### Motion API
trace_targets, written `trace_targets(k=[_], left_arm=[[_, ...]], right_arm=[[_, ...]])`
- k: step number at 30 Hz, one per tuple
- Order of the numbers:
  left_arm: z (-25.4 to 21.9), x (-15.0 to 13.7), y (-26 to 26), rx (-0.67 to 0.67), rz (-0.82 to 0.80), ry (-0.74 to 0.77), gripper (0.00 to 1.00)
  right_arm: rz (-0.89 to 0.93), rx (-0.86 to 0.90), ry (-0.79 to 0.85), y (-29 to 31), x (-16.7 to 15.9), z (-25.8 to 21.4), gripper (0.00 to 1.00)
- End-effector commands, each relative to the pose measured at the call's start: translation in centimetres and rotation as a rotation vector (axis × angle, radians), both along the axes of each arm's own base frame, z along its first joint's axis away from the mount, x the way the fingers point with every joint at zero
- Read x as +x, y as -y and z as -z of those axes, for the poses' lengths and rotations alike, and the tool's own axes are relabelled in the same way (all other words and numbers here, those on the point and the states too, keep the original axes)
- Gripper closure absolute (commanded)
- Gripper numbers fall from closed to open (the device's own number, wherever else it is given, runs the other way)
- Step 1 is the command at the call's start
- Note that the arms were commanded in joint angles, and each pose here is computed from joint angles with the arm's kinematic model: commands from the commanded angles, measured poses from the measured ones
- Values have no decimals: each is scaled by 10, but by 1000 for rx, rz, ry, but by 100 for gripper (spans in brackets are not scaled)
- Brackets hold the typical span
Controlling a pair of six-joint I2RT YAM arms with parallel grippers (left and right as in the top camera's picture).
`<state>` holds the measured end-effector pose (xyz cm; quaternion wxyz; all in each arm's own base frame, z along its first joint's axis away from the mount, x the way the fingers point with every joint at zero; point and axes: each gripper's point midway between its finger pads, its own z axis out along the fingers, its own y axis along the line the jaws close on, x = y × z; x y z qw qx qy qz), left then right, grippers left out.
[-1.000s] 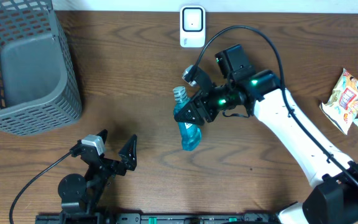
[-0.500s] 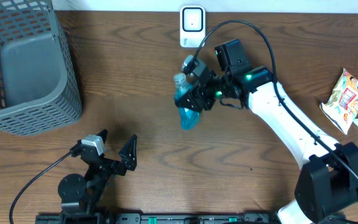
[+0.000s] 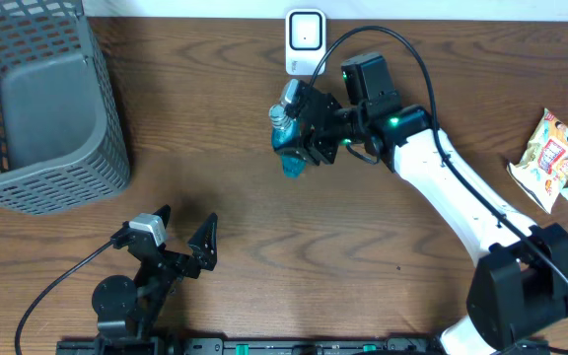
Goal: Scan the item barcode
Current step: 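Carry the Listerine bottle up to the white scanner, then hold the bottle in front of the scanner and rotate it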
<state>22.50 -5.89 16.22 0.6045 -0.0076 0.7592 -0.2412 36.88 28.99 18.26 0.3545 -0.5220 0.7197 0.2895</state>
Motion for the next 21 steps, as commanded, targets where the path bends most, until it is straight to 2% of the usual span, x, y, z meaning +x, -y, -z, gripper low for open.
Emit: trace_targets(k=[1,5,10,12,17,18,21], left_arm=[[-6,-1,0,13,0,21,2],[-6,-1,0,13,0,21,2],[-6,-1,0,13,0,21,2],[-6,-1,0,13,0,21,2],[-6,-1,0,13,0,21,2],[-6,-1,0,13,0,21,2],[-6,-1,0,13,0,21,2]], right_arm=[[-81,0,89,-6,7,7,48],[-89,9,114,-14,22,26,48],[-101,37,141,-25,41,53,43],[-113,60,140,-30,43,58,38],[-123,63,119,-31,41,66,37],[-123,62,116,-31,41,66,35],[-120,60,118,-30,42,67,19]])
